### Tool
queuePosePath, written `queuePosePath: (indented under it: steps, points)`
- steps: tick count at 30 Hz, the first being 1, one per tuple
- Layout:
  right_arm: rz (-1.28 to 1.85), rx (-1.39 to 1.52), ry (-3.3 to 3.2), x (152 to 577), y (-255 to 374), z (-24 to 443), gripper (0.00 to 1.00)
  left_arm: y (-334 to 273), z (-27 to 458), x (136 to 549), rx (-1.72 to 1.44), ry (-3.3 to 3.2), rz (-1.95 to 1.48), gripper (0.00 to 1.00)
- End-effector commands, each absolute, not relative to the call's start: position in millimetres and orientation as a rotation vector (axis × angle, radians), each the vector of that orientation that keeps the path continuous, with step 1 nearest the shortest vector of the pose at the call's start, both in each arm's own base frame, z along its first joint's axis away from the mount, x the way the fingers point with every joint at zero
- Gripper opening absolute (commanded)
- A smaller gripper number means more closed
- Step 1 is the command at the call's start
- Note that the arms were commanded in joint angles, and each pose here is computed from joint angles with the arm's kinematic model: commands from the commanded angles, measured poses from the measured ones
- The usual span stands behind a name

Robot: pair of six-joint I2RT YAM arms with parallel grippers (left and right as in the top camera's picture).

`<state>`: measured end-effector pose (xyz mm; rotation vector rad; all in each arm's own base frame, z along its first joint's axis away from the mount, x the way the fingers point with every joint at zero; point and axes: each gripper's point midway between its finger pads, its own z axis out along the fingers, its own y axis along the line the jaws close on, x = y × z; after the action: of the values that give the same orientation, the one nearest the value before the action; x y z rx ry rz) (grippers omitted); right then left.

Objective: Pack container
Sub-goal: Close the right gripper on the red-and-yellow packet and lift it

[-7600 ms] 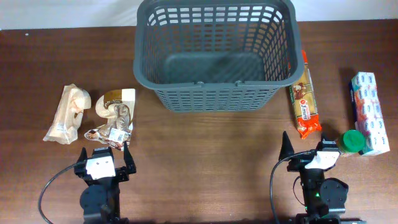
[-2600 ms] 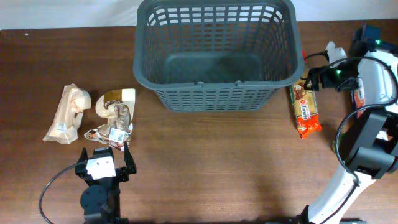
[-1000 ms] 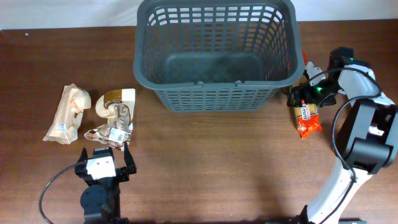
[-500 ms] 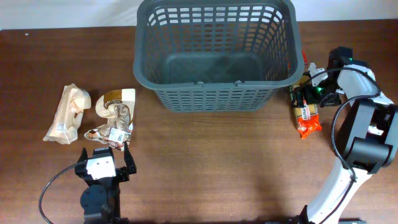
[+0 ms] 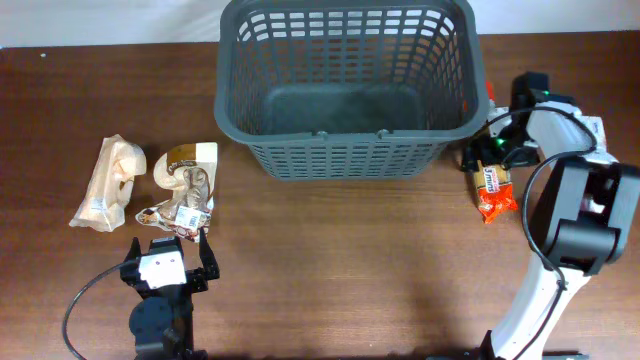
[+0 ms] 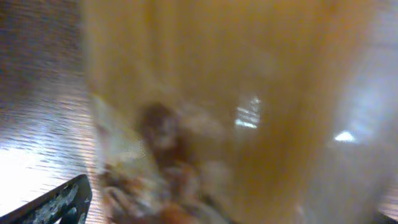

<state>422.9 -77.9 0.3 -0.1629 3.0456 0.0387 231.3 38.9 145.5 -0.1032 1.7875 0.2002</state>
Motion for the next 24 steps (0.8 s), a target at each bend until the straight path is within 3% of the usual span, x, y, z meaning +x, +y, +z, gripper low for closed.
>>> queuePosePath:
  steps: [1, 9, 11, 13, 14, 16, 24]
  points:
    - [0.096, -0.150, 3.110, 413.0, -61.5, -25.9, 0.99, 36.5, 144.4, 231.7, -0.102, 1.786, 0.182, 0.99]
    - [0.102, -0.139, 3.127, 409.1, -62.1, -30.7, 1.00, 36.5, 144.4, 231.7, -0.102, 1.786, 0.182, 0.99]
    - [0.102, -0.139, 3.126, 409.3, -62.1, -30.7, 0.80, 36.5, 144.4, 231.7, -0.102, 1.786, 0.182, 0.99]
    - [0.096, -0.139, 3.127, 409.2, -62.8, -30.8, 0.48, 36.5, 144.4, 231.7, -0.102, 1.786, 0.182, 0.99]
    - [0.079, -0.139, 3.130, 408.9, -64.6, -30.9, 0.22, 36.5, 144.4, 231.7, -0.102, 1.786, 0.182, 0.99]
    - [0.026, -0.111, 3.139, 408.0, -70.6, -31.1, 0.04, 36.5, 144.4, 231.7, -0.102, 1.786, 0.182, 0.99]
    - [-0.022, -0.111, 3.151, 405.7, -76.1, -30.4, 0.04, 36.6, 144.4, 231.7, -0.102, 1.786, 0.182, 0.99]
